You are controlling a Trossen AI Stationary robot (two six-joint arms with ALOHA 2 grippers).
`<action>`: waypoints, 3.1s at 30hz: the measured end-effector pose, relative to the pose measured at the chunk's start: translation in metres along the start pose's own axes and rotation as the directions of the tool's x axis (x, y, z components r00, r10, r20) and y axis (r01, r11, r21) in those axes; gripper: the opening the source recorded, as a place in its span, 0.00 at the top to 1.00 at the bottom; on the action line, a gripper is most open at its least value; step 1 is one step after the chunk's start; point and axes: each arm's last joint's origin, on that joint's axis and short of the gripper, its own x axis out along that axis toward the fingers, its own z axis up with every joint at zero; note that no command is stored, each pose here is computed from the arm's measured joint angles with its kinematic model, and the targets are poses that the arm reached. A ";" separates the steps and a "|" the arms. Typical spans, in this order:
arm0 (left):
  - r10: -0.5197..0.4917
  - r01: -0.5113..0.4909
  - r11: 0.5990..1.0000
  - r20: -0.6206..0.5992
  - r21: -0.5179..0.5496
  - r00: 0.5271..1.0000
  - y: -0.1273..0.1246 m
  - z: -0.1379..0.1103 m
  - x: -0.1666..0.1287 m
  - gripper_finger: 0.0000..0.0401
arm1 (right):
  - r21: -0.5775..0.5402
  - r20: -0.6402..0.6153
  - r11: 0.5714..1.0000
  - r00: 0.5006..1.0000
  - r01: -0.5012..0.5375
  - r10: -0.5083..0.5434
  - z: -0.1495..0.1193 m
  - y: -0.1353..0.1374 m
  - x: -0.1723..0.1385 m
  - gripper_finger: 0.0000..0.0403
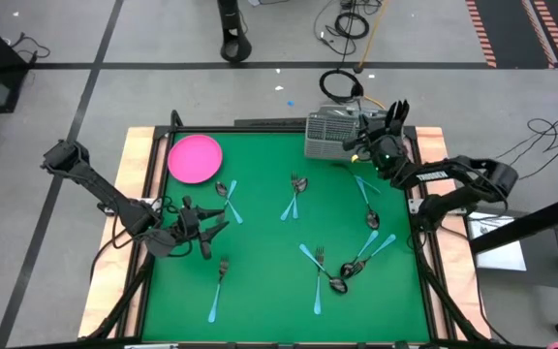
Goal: Sort silverware
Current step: Put the blue spoon into the gray silverware basket
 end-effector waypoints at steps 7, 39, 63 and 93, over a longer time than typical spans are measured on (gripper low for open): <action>-0.009 0.009 1.000 -0.003 0.001 1.000 0.000 0.000 0.000 0.55 | 0.028 -0.015 0.999 0.999 0.037 -0.037 -0.006 0.001 0.002 1.00; -0.038 0.038 0.999 -0.010 -0.009 0.999 -0.001 0.000 0.000 0.55 | 0.000 -0.030 0.999 0.998 0.046 -0.046 0.010 0.024 -0.030 0.80; -0.243 0.250 0.937 -0.059 0.242 0.968 0.020 0.015 0.040 0.55 | 0.470 -0.470 0.711 0.533 -0.523 0.703 0.082 0.106 -0.080 0.79; -0.419 0.438 0.873 -0.129 0.217 0.899 0.043 0.017 0.058 0.55 | 0.550 -0.753 0.829 0.370 -0.102 0.544 0.013 0.218 -0.057 0.79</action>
